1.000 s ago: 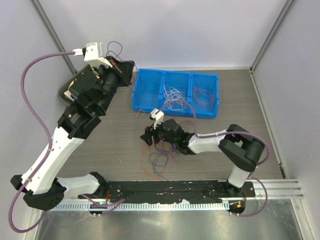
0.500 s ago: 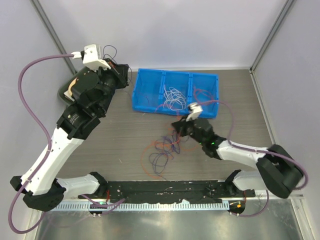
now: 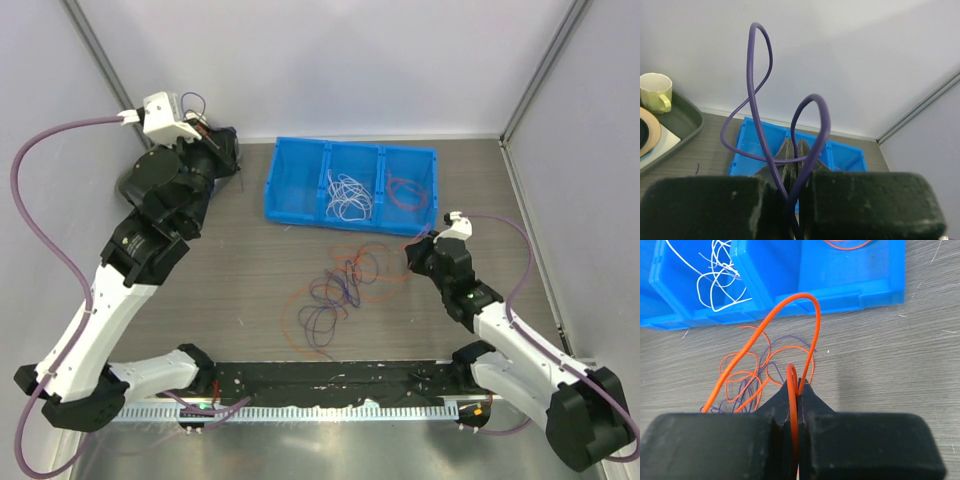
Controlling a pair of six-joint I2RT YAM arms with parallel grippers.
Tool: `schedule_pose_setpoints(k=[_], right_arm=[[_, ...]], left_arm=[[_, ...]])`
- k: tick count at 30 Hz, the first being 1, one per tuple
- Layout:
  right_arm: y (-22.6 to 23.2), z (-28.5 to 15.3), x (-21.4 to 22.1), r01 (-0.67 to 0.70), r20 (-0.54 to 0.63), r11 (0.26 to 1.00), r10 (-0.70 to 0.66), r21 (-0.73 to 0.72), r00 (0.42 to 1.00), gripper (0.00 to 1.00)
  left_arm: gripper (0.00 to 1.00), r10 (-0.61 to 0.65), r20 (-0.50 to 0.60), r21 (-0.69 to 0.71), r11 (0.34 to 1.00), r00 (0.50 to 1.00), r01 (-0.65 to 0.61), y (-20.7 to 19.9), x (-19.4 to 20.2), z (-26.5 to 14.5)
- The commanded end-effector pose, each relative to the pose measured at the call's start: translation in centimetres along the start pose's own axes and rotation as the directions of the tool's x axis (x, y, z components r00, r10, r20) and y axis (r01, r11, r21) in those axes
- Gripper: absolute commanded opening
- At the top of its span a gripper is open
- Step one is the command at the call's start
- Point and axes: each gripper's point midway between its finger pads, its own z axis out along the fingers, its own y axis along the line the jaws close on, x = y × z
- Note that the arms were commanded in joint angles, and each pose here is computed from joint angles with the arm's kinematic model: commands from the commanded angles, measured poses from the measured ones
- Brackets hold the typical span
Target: Untangle the cables
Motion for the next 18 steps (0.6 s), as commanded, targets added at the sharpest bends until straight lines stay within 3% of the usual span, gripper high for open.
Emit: schedule_pose_setpoints(k=[1, 10, 17, 18], right_arm=[[1.1, -1.2, -1.7, -0.012, 0.028, 0.999, 0.013, -0.033, 1.000, 0.01], [1.8, -1.9, -2.7, -0.030, 0.059, 0.997, 0.034, -0.070, 0.998, 0.01], [1.3, -2.3, -3.0, -0.010, 0.060, 0.999, 0.012, -0.032, 0.998, 0.01], [1.2, -2.3, -3.1, -0.008, 0.058, 1.000, 0.009, -0.029, 0.998, 0.01]], left_arm=[[0.00, 0.016, -0.017, 0.023, 1.000, 1.000, -0.015, -1.0, 1.4, 1.8], [0.00, 0.029, -0.080, 0.074, 0.997, 0.996, -0.023, -2.8, 3.9, 7.8], [0.00, 0.060, -0.137, 0.096, 0.994, 0.989, -0.047, -2.9, 9.4, 13.8], [0.00, 0.078, -0.178, 0.086, 0.994, 0.981, -0.063, -2.4, 12.0, 15.1]])
